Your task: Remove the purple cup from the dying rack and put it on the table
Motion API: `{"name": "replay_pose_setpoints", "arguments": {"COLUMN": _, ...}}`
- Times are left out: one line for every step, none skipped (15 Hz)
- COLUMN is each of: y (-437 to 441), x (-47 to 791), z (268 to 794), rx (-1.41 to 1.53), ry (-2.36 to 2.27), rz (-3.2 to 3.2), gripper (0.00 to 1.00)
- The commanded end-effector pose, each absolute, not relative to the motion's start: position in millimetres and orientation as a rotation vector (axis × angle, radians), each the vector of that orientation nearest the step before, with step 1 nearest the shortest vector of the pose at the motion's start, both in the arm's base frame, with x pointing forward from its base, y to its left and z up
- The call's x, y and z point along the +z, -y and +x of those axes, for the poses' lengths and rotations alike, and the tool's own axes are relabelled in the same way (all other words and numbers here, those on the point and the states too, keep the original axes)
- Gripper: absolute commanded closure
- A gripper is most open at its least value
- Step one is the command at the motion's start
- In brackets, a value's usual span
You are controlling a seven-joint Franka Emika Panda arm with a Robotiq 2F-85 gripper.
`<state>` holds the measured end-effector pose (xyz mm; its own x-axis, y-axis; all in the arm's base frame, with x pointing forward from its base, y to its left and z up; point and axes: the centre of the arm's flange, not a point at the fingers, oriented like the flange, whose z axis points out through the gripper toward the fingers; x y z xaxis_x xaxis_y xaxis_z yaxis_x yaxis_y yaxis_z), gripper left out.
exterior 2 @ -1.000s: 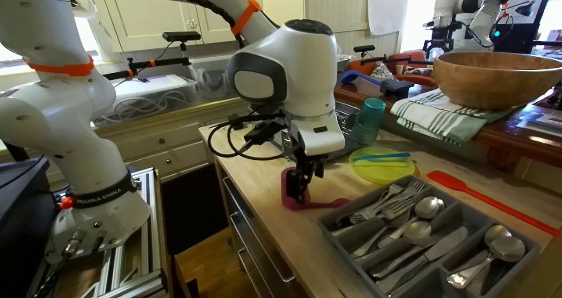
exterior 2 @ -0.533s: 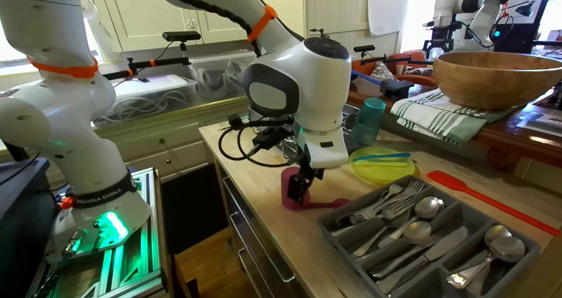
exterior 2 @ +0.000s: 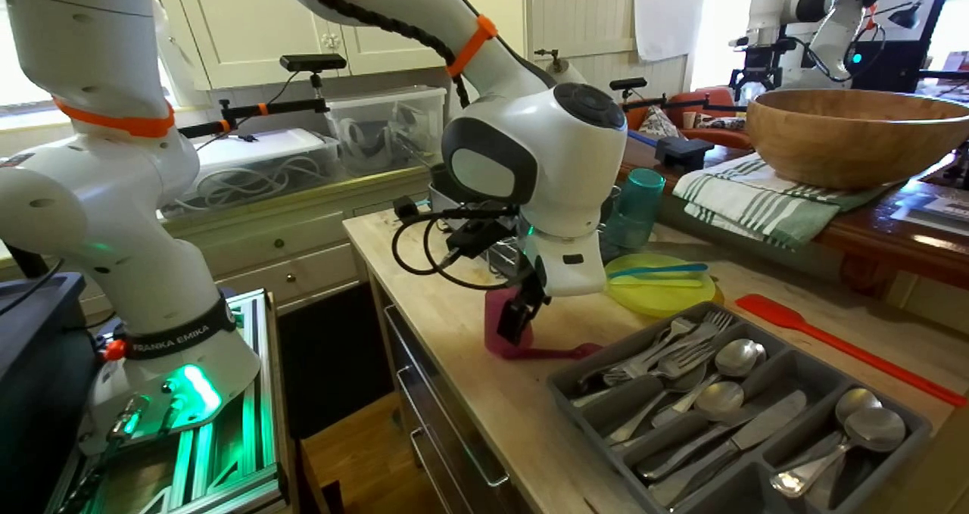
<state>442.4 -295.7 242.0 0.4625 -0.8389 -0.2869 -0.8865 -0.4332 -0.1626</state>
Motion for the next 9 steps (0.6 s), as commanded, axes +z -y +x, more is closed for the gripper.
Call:
{"name": "replay_pose_setpoints", "arguments": {"y": 299.6, "x": 236.4, "z": 451.7, "rx": 0.287, "ry": -1.42, "rz": -2.421, "gripper": 0.32}}
{"name": "replay_pose_setpoints", "arguments": {"y": 299.6, "x": 236.5, "z": 452.4, "rx": 0.295, "ry": -1.413, "rz": -2.422, "gripper": 0.42}}
{"name": "replay_pose_setpoints", "arguments": {"y": 299.5, "x": 236.0, "z": 453.1, "rx": 0.303, "ry": -1.407, "rz": -2.423, "gripper": 0.49}}
{"name": "replay_pose_setpoints", "arguments": {"y": 299.1, "x": 235.5, "z": 453.6, "rx": 0.31, "ry": -1.407, "rz": -2.427, "gripper": 0.58}}
{"name": "replay_pose_setpoints", "arguments": {"y": 299.3, "x": 235.0, "z": 454.3, "rx": 0.314, "ry": -1.406, "rz": -2.429, "gripper": 0.15}}
{"name": "replay_pose_setpoints", "arguments": {"y": 299.3, "x": 234.4, "z": 454.6, "rx": 0.317, "ry": -1.405, "rz": -2.429, "gripper": 0.19}}
{"name": "replay_pose_setpoints", "arguments": {"y": 299.0, "x": 233.9, "z": 455.0, "rx": 0.323, "ry": -1.404, "rz": -2.43, "gripper": 0.18}}
{"name": "replay_pose_setpoints", "arguments": {"y": 298.6, "x": 233.5, "z": 455.2, "rx": 0.328, "ry": -1.403, "rz": -2.43, "gripper": 0.12}}
{"name": "replay_pose_setpoints", "arguments": {"y": 298.1, "x": 233.2, "z": 455.6, "rx": 0.332, "ry": -1.401, "rz": -2.43, "gripper": 0.05}}
